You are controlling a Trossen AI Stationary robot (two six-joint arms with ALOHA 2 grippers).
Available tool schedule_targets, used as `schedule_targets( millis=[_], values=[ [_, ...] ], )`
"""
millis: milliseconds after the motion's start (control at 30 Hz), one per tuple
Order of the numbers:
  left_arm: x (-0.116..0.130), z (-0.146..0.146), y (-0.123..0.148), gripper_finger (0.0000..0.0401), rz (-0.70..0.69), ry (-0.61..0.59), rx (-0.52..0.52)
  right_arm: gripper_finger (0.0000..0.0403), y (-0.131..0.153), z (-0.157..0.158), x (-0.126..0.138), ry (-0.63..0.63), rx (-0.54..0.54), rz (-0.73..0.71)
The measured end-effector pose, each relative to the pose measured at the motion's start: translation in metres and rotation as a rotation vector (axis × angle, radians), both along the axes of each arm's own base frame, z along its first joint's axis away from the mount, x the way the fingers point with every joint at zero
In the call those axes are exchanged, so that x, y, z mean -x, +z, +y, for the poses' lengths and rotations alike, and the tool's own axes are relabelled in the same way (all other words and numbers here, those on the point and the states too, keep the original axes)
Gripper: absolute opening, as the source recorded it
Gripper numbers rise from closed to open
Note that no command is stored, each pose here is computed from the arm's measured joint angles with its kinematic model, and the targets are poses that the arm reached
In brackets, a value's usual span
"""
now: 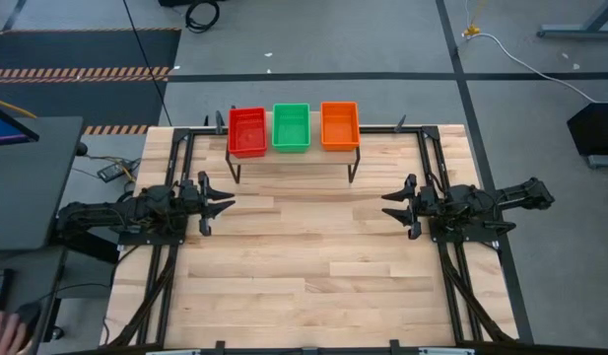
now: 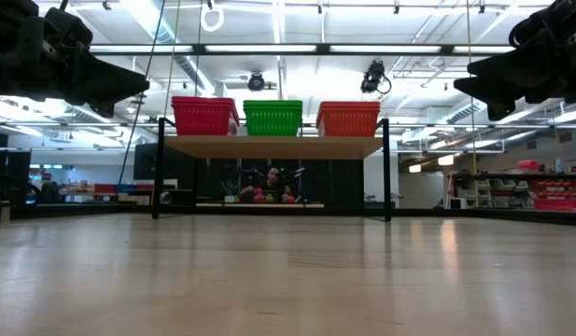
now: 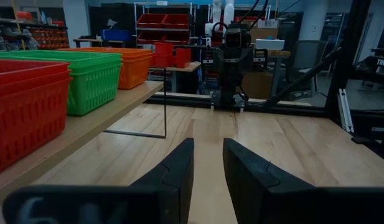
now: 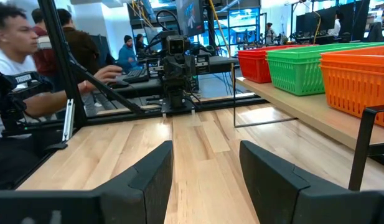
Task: Stack baskets on shelf by color
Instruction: Return to Home Position
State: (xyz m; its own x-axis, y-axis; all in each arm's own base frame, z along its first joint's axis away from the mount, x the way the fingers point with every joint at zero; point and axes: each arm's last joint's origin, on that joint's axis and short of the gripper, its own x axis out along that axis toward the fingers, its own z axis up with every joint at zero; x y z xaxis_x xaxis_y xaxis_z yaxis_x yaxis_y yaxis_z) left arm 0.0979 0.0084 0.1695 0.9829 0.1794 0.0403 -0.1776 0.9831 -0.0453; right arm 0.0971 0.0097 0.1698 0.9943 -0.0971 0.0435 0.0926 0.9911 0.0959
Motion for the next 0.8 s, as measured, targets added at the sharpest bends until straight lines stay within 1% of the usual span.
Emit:
schedule_targets(
  millis=[267, 800],
  values=[
    [0.0000, 0.0000, 0.0001, 0.0087, 0.000, 0.000, 0.000, 0.0191, 0.0000, 0.0000, 0.0000, 0.000, 0.000, 0.000],
    [0.0000, 0.0000, 0.0001, 0.0094, 0.000, 0.000, 0.000, 0.0191, 0.0000, 0.0000, 0.0000, 0.000, 0.000, 0.000]
  ],
)
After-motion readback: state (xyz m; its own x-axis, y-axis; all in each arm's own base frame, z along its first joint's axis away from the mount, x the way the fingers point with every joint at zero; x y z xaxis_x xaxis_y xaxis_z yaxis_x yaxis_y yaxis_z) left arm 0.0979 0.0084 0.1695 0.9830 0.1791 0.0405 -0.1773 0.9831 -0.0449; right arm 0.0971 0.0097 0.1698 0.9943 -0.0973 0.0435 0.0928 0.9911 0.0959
